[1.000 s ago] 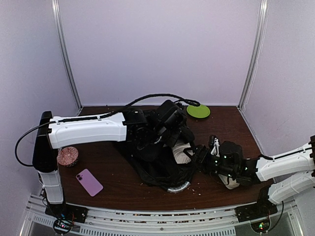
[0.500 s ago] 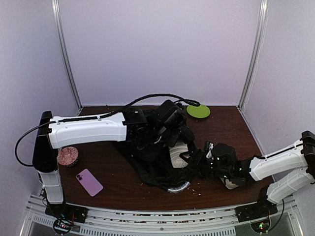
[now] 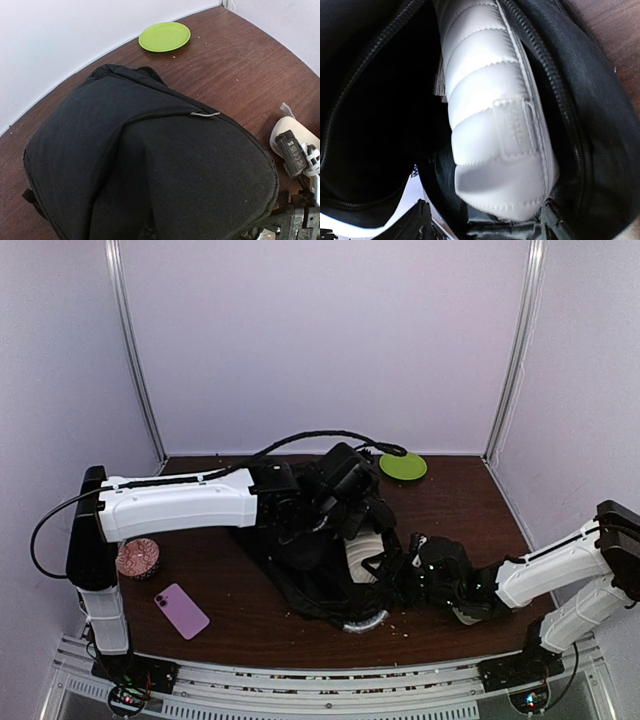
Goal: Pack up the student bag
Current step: Place the stationery in the student bag.
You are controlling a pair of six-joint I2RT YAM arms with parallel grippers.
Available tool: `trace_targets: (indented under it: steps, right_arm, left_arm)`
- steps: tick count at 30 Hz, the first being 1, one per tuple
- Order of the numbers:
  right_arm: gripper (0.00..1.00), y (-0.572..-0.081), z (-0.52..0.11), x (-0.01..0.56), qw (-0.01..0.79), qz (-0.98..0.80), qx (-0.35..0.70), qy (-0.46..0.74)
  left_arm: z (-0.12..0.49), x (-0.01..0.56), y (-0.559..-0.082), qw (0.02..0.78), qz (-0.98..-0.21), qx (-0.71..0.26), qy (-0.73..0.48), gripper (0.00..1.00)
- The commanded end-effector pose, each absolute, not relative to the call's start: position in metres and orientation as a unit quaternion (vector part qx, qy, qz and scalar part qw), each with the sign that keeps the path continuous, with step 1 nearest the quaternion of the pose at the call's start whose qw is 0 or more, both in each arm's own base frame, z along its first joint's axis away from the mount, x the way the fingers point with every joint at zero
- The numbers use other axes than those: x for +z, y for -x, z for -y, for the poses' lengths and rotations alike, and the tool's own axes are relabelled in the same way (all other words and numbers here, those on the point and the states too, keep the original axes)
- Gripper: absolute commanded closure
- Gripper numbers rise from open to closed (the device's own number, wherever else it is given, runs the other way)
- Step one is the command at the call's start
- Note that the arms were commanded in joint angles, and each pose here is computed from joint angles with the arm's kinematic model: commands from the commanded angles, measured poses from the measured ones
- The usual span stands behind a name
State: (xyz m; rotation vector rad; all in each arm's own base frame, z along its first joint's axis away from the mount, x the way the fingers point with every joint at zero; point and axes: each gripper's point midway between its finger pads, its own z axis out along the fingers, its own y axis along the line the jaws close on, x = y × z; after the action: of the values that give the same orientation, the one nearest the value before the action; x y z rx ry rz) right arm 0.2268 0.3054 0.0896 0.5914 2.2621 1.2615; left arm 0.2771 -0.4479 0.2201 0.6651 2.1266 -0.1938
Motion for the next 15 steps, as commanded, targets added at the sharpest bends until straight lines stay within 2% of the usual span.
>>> trace_targets:
  steps: [1,4,8,11,15]
  right_arm:
    - [0.29,-0.246,-0.305,0.093,0.265,-0.814,0.459,-0.235]
    - [0.4,-0.255,-0.303,0.092,0.273,-0.812,0.455,-0.242]
    - [0.64,-0.265,-0.293,0.094,0.292,-0.811,0.444,-0.246]
    - [0.74,-0.271,-0.283,0.097,0.31,-0.815,0.427,-0.24]
    - [0.81,-0.281,-0.266,0.105,0.336,-0.826,0.394,-0.222]
  left_arm:
    - [0.469,0.287,-0.274,0.484,-0.826,-0.184,-0.22,1.0]
    - [0.47,0.286,-0.272,0.48,-0.827,-0.189,-0.222,1.0]
    - [0.467,0.286,-0.27,0.478,-0.829,-0.192,-0.219,1.0]
    - [0.465,0.286,-0.269,0.478,-0.829,-0.195,-0.216,1.0]
    - [0.46,0.287,-0.267,0.476,-0.83,-0.199,-0.21,1.0]
